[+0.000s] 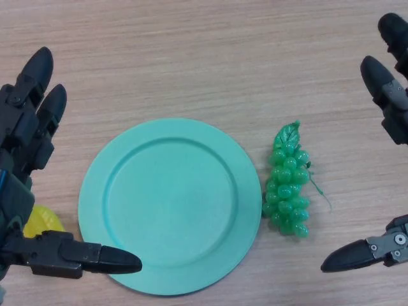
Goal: Pick up the green grapes and place it on the plate
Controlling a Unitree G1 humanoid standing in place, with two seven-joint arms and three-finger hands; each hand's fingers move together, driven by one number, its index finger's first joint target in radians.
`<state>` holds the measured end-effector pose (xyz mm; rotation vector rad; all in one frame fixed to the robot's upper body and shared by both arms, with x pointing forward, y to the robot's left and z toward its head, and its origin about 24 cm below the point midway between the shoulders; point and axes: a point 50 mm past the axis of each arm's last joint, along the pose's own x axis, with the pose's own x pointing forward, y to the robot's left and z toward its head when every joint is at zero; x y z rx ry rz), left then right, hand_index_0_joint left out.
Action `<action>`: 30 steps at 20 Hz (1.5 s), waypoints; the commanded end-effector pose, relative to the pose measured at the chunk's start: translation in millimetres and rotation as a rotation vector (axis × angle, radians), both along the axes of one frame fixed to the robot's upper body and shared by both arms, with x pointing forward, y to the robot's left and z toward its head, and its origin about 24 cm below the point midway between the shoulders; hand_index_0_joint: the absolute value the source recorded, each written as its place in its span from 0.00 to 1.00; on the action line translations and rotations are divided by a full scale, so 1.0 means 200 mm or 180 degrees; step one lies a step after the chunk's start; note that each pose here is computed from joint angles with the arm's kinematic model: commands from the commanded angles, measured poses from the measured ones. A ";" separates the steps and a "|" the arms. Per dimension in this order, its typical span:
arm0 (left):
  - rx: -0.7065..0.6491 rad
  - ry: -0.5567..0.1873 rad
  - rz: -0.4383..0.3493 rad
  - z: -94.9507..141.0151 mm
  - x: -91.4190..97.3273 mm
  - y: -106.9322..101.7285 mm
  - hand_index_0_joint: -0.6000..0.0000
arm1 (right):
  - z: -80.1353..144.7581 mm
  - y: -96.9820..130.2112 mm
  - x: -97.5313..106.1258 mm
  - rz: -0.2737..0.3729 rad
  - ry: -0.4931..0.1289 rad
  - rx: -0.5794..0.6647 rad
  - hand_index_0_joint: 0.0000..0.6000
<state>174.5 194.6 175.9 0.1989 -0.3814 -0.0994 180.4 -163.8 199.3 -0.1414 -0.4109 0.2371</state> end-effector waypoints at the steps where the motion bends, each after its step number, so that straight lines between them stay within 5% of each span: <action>1: 0.0153 -0.0615 -0.0087 0.11 -0.06 0.00 1.00 | 0.10 0.00 -0.06 -0.0068 -0.0508 -0.0064 0.00; 11: 0.0109 -0.0594 -0.0007 0.08 -0.03 0.04 1.00 | 0.08 0.01 -0.03 -0.0065 -0.0394 -0.0092 0.00; 18: 0.0104 -0.0519 0.0030 0.04 -0.02 0.05 1.00 | 0.02 0.04 0.15 -0.0244 -0.0383 -0.0497 0.00; 26: 0.0099 -0.0496 0.0125 0.01 0.00 0.08 1.00 | -0.08 0.09 0.38 -0.0328 -0.0299 -0.1495 0.00; 30: 0.0112 -0.0491 0.0153 0.00 0.01 0.08 1.00 | -0.15 0.09 0.49 -0.0432 -0.0108 -0.1943 0.00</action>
